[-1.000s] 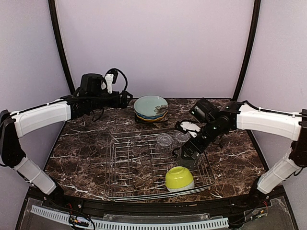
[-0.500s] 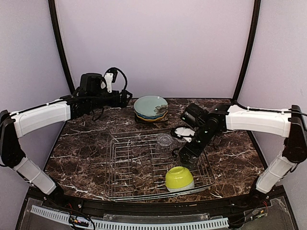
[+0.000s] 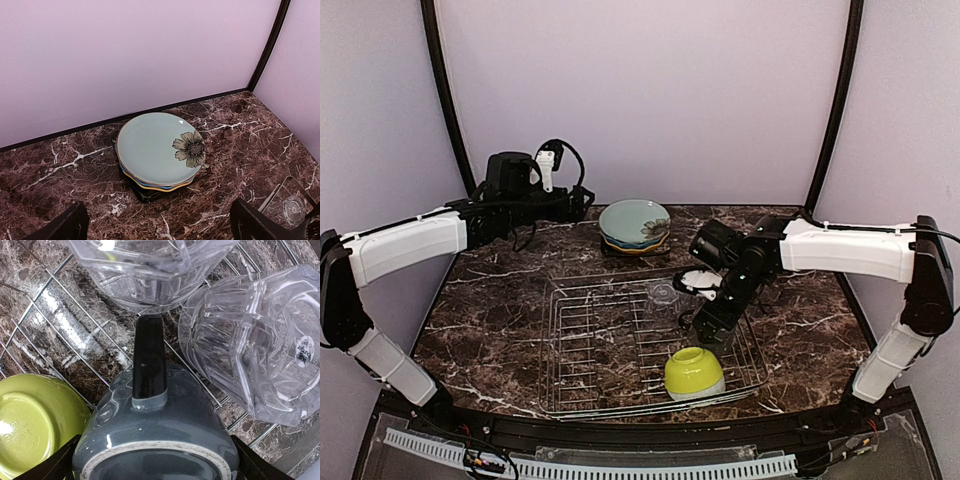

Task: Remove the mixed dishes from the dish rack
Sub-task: Grab the cup from the dish rack, then pass from the right arm to the left

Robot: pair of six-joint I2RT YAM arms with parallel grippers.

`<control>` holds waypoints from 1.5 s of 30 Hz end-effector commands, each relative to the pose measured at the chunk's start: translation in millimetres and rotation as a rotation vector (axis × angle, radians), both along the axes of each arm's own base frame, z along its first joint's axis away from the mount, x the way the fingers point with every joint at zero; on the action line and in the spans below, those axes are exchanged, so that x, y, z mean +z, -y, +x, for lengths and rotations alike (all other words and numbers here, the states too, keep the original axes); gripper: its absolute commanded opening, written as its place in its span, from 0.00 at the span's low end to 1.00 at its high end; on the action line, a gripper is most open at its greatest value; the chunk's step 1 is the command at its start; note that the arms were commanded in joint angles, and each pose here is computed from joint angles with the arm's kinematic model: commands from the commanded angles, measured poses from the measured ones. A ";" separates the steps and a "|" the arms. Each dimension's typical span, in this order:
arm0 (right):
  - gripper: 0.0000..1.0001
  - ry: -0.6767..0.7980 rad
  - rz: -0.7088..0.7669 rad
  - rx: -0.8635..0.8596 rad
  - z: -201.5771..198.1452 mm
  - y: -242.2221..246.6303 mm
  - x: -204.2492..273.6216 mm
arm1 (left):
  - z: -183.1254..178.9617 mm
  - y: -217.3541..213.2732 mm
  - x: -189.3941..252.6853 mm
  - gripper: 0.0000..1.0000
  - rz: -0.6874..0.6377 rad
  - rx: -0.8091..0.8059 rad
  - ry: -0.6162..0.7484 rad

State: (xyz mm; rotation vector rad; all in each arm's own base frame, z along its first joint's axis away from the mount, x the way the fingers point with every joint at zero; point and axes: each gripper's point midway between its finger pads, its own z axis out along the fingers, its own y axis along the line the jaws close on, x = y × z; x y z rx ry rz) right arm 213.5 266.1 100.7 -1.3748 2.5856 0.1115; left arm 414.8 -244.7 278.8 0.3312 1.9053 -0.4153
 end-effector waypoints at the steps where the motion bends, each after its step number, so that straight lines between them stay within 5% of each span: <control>1: 0.61 0.036 0.054 0.016 4.1 -12.8 20.0 | -6.5 -5.1 14.0 0.99 -0.013 0.007 0.052; 7: 0.52 0.075 0.099 0.012 9.6 -18.7 37.0 | -10.4 -6.0 16.9 0.99 -0.029 -0.003 0.085; 27: 0.41 0.133 0.280 0.032 2.2 -28.3 89.9 | -25.5 -1.4 34.1 0.99 -0.061 -0.059 0.180; 40: 0.38 0.409 0.490 0.088 12.0 -28.9 167.2 | -54.0 15.8 38.7 0.99 -0.103 -0.182 0.032; 45: 0.38 0.610 0.530 0.111 21.2 -26.4 198.9 | -73.0 26.4 32.9 0.99 -0.134 -0.257 -0.141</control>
